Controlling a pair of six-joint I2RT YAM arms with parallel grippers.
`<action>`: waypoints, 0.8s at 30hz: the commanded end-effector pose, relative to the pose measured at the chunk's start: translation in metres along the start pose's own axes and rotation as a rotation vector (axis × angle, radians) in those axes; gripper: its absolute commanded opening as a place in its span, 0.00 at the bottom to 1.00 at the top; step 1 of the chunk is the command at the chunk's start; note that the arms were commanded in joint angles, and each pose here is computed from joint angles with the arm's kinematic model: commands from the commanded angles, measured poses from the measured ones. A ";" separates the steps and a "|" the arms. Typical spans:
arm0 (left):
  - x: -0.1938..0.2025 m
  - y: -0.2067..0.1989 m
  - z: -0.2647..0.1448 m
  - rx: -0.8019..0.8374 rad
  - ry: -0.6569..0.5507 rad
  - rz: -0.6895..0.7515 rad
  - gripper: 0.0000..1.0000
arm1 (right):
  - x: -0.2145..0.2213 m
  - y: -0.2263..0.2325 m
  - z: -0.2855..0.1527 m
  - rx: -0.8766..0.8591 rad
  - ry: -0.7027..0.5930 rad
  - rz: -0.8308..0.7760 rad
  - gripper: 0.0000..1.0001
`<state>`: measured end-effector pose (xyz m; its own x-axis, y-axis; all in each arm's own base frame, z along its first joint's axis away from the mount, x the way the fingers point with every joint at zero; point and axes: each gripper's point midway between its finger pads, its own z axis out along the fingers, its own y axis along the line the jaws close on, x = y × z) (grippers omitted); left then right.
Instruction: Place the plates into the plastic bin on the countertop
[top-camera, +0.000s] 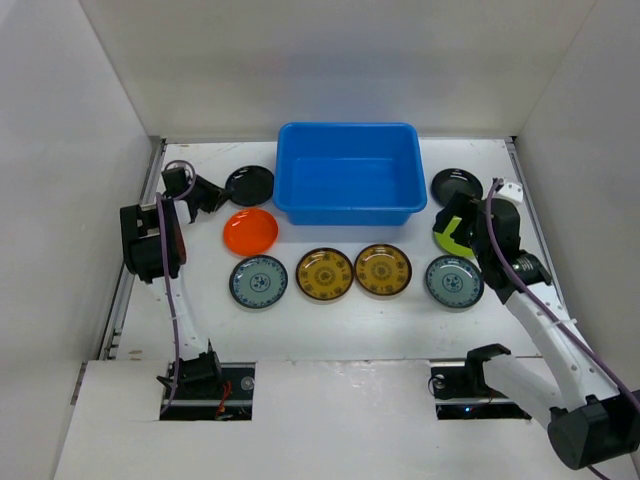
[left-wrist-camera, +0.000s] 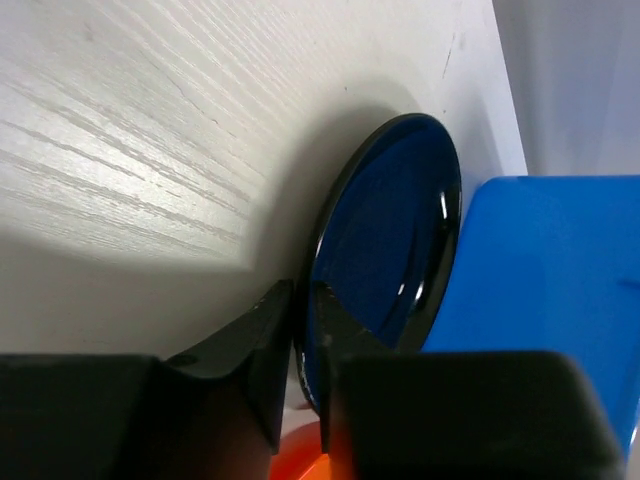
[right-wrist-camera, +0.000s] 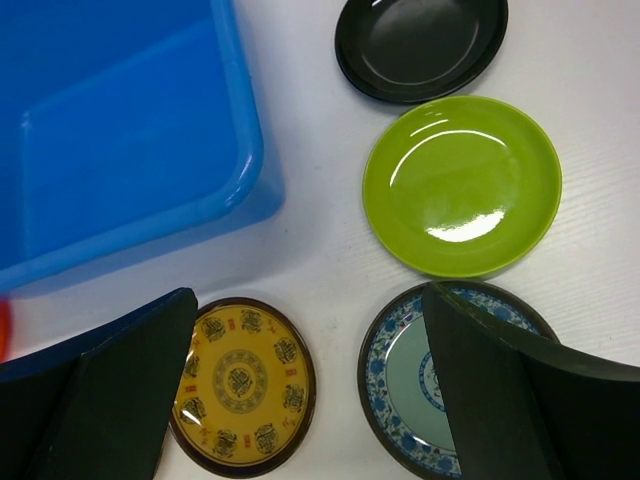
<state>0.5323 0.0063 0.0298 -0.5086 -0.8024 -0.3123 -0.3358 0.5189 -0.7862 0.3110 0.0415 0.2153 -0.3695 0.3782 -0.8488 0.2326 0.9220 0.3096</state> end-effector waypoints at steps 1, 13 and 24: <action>0.003 0.010 0.002 -0.055 0.012 0.003 0.07 | -0.010 0.003 -0.003 -0.022 -0.047 0.028 1.00; -0.111 -0.184 -0.098 0.286 -0.304 0.095 0.01 | -0.008 0.007 -0.004 -0.043 -0.044 0.045 1.00; 0.024 -0.327 -0.108 0.499 -0.020 0.306 0.04 | -0.009 0.006 -0.009 -0.056 -0.058 0.050 1.00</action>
<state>0.5649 -0.0867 0.3547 -0.3572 -0.7242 -0.5899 0.2150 0.5508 -0.8064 0.3049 0.0433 0.2173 -0.3563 0.3973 -0.8457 0.2205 0.9153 0.3371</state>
